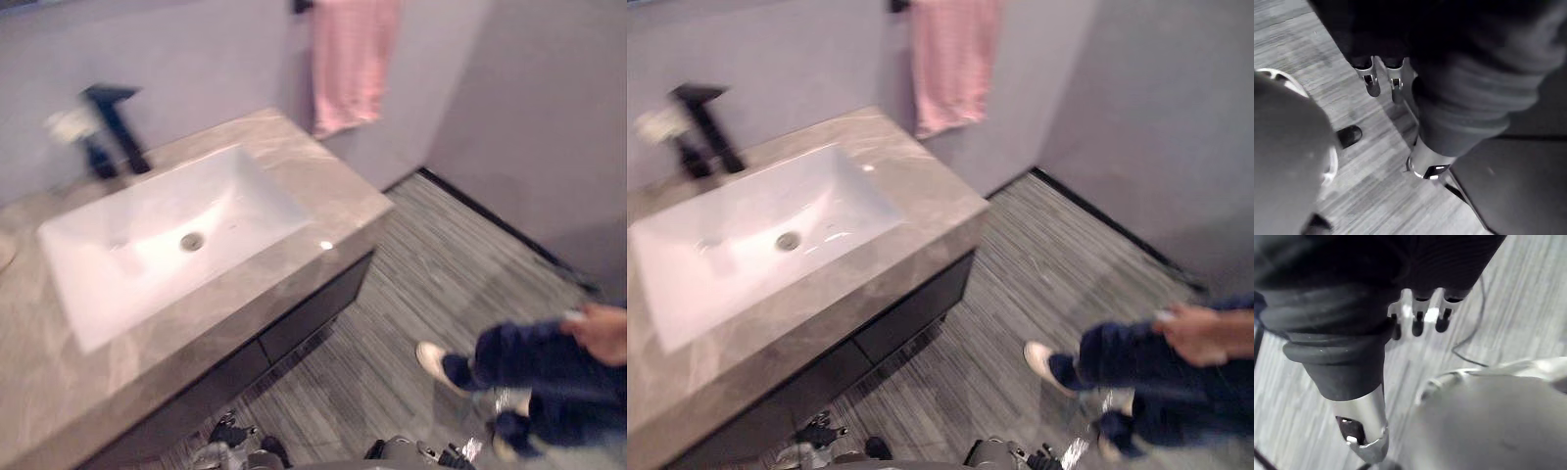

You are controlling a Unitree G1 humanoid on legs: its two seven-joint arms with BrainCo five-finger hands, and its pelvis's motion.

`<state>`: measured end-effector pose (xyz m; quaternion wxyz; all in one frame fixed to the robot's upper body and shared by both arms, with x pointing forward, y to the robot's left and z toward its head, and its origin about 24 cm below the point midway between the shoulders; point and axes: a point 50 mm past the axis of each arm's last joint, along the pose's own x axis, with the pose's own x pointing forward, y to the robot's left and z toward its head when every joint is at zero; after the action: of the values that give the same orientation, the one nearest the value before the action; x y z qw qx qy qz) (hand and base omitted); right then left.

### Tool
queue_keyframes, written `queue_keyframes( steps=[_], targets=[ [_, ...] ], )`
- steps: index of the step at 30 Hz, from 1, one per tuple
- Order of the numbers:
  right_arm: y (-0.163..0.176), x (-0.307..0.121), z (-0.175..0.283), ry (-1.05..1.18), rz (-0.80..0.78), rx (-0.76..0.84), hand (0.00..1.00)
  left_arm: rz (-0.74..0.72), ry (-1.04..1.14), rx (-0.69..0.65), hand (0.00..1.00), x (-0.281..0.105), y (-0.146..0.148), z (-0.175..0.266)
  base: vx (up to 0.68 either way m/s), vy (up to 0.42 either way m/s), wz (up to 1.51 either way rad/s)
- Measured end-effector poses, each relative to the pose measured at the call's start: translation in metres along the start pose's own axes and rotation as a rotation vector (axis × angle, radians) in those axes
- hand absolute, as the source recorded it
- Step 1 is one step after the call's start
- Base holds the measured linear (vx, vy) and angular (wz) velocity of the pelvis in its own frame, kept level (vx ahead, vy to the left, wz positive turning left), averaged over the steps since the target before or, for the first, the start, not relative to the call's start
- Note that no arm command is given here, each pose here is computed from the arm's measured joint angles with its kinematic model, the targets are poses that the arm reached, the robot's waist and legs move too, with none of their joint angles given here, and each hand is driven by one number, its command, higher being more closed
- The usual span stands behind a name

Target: Organize washtable

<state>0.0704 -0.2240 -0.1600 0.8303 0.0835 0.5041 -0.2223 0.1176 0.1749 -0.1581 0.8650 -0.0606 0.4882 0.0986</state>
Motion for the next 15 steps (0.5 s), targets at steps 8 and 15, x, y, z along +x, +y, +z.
queue_keyframes(
  steps=[8,15],
  targets=[
    [0.018,-0.003,-0.012,0.034,0.049,-0.06,0.0,-0.002,-0.03,-0.058,0.0,0.004,0.0,0.014,-0.1,-0.152,-0.98],
    [-0.002,-0.009,-0.035,0.102,-0.038,0.068,0.0,0.052,-0.013,-0.238,0.0,0.0,0.017,0.002,-0.09,-0.046,-0.51]
  ],
)
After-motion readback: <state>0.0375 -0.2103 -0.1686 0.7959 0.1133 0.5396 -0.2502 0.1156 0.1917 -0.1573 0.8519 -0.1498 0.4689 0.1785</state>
